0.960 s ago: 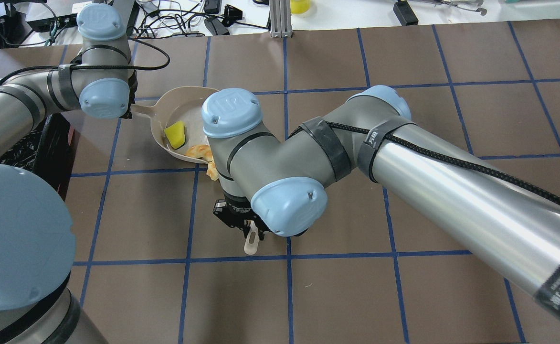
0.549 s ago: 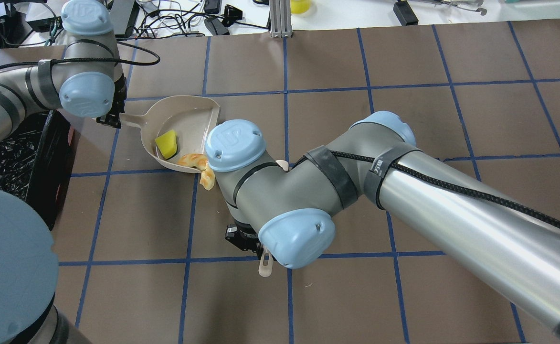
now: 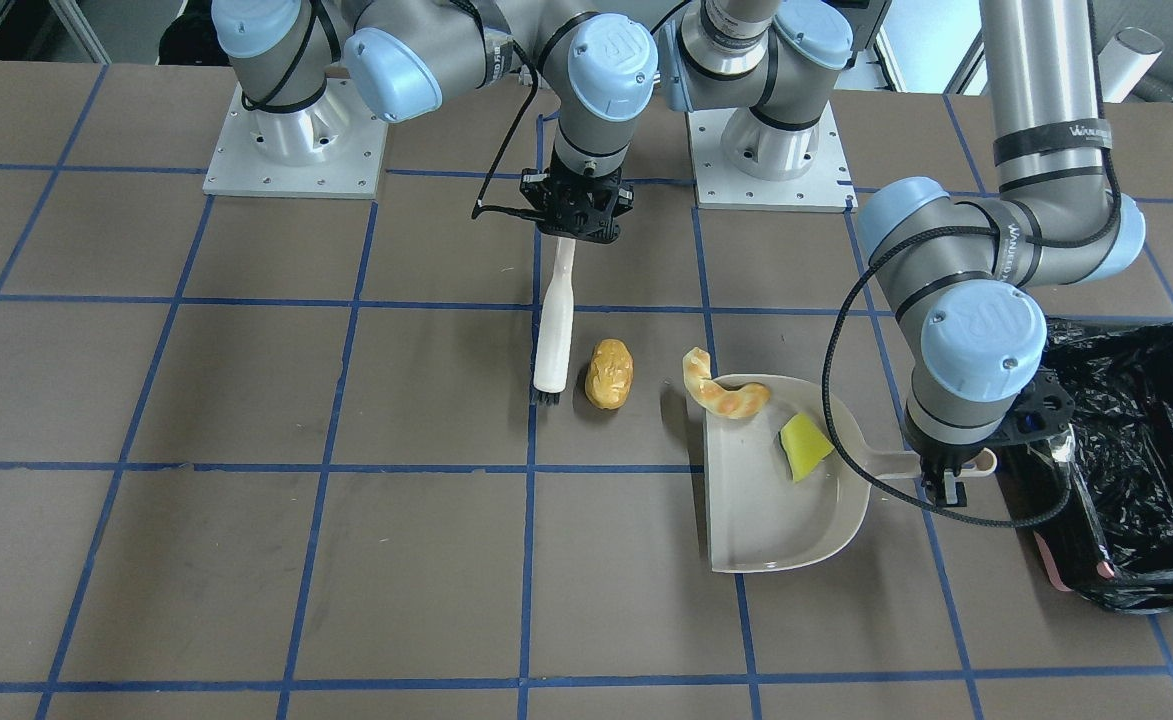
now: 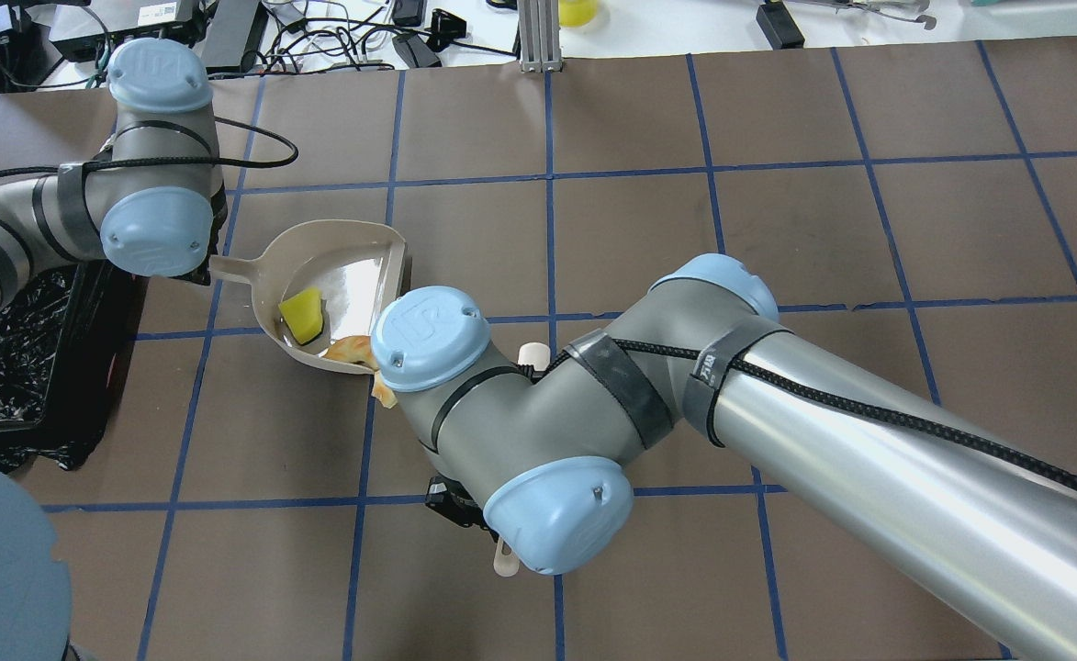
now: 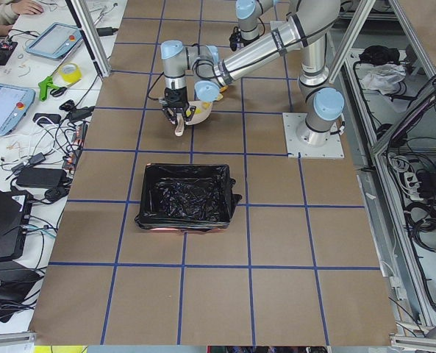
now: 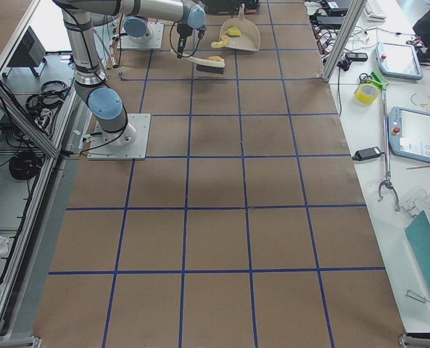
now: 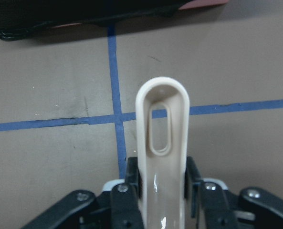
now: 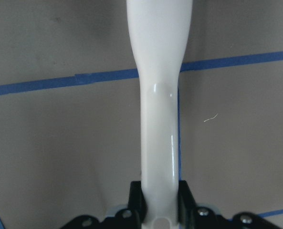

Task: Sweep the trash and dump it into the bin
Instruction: 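Sweep the bread bun toward the dustpan while the left gripper angles the dustpan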

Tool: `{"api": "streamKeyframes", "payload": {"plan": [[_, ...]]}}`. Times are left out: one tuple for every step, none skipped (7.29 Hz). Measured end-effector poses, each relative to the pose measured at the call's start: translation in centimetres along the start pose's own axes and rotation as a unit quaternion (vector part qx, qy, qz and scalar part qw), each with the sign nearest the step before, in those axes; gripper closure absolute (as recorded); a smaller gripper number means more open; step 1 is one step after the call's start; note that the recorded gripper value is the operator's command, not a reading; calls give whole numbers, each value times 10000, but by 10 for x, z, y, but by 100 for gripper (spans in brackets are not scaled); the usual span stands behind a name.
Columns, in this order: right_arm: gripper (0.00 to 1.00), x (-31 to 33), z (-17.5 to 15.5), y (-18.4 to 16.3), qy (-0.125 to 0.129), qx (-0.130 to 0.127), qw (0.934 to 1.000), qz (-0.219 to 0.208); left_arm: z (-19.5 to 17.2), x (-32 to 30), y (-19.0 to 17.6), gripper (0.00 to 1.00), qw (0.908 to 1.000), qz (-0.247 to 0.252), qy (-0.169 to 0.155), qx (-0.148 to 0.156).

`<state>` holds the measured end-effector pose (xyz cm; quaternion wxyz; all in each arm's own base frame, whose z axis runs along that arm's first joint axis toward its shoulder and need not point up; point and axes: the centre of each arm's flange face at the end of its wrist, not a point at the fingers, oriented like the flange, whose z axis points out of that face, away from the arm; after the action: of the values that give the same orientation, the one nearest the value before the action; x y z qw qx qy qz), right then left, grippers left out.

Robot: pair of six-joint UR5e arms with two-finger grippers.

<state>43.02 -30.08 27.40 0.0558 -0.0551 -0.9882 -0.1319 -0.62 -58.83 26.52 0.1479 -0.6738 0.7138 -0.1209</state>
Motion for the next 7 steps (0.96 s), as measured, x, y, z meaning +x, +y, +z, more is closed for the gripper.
{"api": "streamKeyframes", "payload": {"plan": [[100, 0, 2, 2, 2, -37, 9999, 125, 0, -10, 5, 100, 10000, -19, 61, 36], [100, 0, 7, 4, 13, -74, 9996, 287, -1, -20, 12, 100, 9999, -16, 130, 48], [100, -2, 13, 9, 25, -87, 9990, 446, 3, -29, 19, 100, 9998, -14, 185, 46], [100, -6, 17, 14, 24, -68, 9983, 587, 9, -36, 25, 100, 9997, -21, 255, 60], [100, -9, 19, 19, 17, -44, 9977, 683, 15, -42, 29, 100, 9995, -23, 295, 72], [100, -11, 19, 23, 12, -24, 9971, 754, 18, -46, 32, 100, 9995, -25, 299, 74], [100, -13, 21, 25, 6, -12, 9968, 801, 20, -48, 34, 100, 9995, -27, 304, 77]]}}
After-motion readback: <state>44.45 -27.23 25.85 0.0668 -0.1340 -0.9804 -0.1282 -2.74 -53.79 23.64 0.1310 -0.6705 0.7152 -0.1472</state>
